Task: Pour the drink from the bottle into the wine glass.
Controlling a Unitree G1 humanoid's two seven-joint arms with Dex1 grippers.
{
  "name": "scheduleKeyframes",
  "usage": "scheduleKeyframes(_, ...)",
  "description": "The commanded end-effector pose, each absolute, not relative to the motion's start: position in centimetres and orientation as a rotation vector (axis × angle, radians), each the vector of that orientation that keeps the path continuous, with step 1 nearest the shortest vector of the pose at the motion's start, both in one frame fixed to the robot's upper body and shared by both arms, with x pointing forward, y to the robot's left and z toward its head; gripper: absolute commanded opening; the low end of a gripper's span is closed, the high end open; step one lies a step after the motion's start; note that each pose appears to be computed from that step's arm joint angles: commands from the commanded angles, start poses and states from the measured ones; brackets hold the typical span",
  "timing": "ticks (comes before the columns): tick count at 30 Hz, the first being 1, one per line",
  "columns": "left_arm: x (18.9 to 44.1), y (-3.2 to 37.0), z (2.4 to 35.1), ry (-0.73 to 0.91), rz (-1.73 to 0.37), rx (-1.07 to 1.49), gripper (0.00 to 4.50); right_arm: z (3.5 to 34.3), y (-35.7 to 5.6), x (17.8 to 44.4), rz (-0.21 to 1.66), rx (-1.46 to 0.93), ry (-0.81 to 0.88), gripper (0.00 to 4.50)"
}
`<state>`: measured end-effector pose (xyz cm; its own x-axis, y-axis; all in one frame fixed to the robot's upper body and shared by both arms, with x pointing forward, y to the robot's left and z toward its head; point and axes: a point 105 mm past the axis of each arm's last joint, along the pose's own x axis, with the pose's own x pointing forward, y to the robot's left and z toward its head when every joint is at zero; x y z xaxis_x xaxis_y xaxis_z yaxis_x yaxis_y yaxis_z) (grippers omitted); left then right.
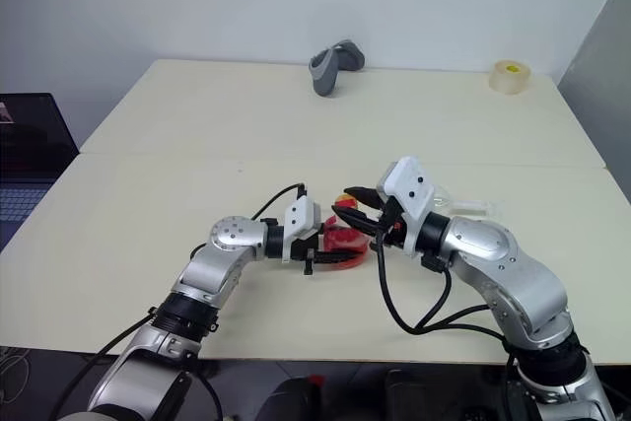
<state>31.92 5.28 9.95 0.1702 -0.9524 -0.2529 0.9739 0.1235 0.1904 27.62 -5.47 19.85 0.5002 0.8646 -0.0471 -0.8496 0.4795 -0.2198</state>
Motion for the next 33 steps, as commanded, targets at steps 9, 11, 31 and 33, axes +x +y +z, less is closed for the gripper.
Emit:
scheduleKeyframes(9,29.7,4.0,11.0,0.039,-1.581,0.372,1.22,19.5,-8.3,28.8,1.386,-0.412,0.044,1.16)
scheduleKeyframes(11,29.7,4.0,10.8,0.039,-1.573,0.378,1.16,19.8,-8.0,28.1,1.414,-0.386,0.037,1.16)
scheduleKeyframes(31,31.3,1.3,11.4,-0.073,-1.476,0.332,0.98,20.1,-8.1,24.2,0.635,-0.113,-0.156,3.62)
scheduleKeyframes(33,31.5,1.0,11.5,-0.074,-1.480,0.332,0.98,20.2,-8.0,24.4,0.608,-0.108,-0.164,3.62)
